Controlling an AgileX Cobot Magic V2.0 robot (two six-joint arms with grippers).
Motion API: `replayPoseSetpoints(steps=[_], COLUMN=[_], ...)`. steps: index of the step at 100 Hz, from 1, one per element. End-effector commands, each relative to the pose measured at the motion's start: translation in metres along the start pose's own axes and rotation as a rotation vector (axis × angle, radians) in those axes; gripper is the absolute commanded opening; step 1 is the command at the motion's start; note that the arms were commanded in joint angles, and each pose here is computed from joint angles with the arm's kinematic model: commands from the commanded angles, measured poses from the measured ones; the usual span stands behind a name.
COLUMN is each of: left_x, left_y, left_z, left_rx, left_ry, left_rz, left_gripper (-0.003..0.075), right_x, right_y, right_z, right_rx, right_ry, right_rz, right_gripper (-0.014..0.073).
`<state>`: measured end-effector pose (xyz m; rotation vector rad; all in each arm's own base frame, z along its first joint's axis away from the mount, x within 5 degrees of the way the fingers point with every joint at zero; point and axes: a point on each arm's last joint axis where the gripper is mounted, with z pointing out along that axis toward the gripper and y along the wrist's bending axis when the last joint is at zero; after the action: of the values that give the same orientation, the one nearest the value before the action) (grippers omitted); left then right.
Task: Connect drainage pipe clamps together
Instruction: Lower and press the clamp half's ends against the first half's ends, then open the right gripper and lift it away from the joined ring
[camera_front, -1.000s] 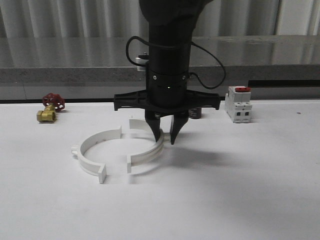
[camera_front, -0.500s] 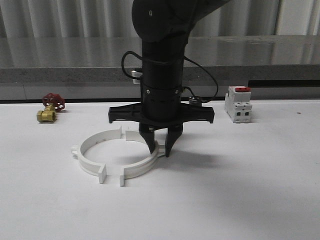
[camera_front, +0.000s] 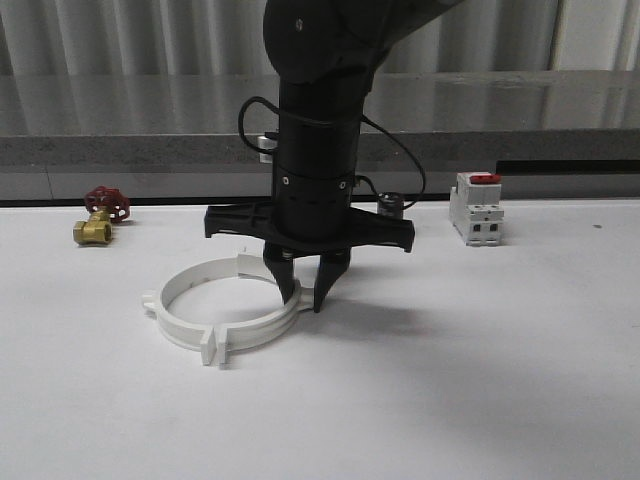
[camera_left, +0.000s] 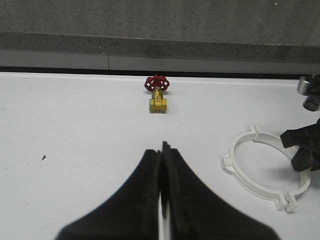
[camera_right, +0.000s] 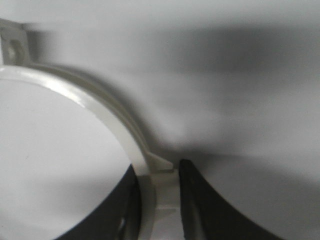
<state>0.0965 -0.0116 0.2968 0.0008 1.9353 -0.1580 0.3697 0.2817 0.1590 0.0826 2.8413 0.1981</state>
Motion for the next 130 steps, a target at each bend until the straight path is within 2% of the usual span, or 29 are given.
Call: replayPoseSetpoints(steps=[1,28,68,83,106,119,130], left_x=[-0.014,-0.014,-0.014,-0.014,-0.014,-0.014,-0.014], left_y=[-0.001,-0.001,-0.001,-0.001,-0.001,-0.001,-0.001], left_z=[-0.003,-0.003,-0.003,-0.003,-0.003,-0.003,-0.003], left_rx=[0.009,0.009,0.009,0.009,0.009,0.009,0.009], left_ry=[-0.095,-0.095,-0.095,-0.095,-0.095,-0.095,-0.095], left_rz=[-0.001,-0.001,-0.001,-0.001,-0.001,-0.001,-0.001], left_gripper=[-0.0020,-0.0020,-0.0020,-0.0020,-0.0020,-0.0020,-0.0020], right_x=[-0.011,-0.011,-0.012,-0.013,-0.022,-0.032,-0.042], right_y=[0.006,0.007,0.008,0.007,0.003,-0.010,-0.032], right_z=[-0.027,-0.027,-0.027,-0.031,-0.068,-0.100,-0.131], right_rx=[-0.067,-0.075,-0.083,-0.082,-0.098,-0.100,-0.096], right_ry=[-0.065,-0.072,-0.081,-0.087,-0.168,-0.218,-0.275], right_rz=[0.016,0.016,0.002,-0.012,-0.173,-0.236,-0.266], right_gripper=[0.0010,0.0176,0.0377,0.0389,0.0389,0.0389,0.0389])
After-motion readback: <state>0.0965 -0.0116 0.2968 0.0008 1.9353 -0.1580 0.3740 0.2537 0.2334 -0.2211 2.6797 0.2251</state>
